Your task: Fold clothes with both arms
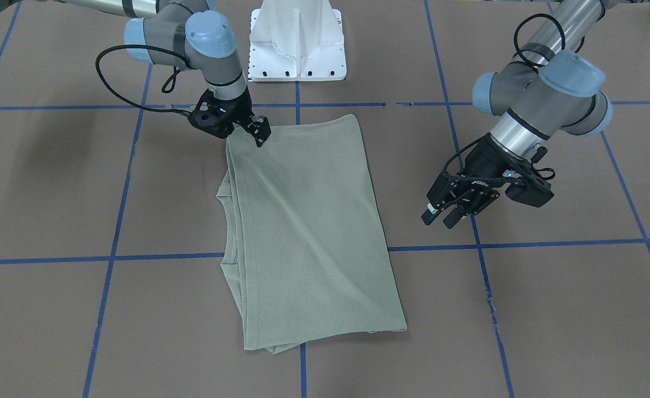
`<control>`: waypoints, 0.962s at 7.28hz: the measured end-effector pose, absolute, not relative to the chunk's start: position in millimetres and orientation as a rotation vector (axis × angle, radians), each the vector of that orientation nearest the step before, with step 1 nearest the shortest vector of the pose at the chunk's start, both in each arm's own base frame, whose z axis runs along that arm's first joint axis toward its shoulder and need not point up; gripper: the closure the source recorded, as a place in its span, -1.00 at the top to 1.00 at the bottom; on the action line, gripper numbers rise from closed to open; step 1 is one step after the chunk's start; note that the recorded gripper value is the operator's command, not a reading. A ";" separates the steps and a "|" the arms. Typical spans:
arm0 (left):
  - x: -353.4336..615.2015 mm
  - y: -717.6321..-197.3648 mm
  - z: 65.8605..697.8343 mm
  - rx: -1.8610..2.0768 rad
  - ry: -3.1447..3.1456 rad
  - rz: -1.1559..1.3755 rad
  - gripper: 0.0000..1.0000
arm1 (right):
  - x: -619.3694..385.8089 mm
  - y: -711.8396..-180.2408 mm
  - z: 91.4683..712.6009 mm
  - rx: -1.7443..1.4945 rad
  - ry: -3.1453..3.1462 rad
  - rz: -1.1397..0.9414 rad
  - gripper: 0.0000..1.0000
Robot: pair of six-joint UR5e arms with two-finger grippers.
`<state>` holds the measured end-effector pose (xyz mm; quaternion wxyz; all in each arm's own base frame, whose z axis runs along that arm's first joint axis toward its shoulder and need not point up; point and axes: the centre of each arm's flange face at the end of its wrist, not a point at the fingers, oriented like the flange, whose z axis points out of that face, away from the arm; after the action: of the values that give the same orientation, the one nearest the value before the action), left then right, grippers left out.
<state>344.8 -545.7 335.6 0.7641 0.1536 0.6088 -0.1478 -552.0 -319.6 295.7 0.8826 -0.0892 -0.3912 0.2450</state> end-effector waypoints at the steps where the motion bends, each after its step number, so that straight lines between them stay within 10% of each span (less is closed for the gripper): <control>1: 344.8 -545.6 335.8 0.334 1.323 -0.321 0.29 | -552.7 -320.0 296.9 -0.186 -0.812 0.511 0.76; 2: 344.8 -545.7 335.7 0.334 1.323 -0.321 0.29 | -554.9 -320.7 300.0 -0.186 -0.804 0.512 0.59; 4: 344.3 -545.5 334.2 0.336 1.326 -0.321 0.29 | -560.5 -322.5 306.1 -0.190 -0.789 0.514 -0.99; 7: 342.7 -544.7 333.0 0.338 1.328 -0.320 0.29 | -557.6 -324.4 300.2 -0.188 -0.806 0.475 -1.00</control>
<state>342.7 -544.7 333.0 0.7625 0.1554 0.6105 -0.1473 -557.6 -324.4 300.2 0.8882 -0.0906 -0.3881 0.2286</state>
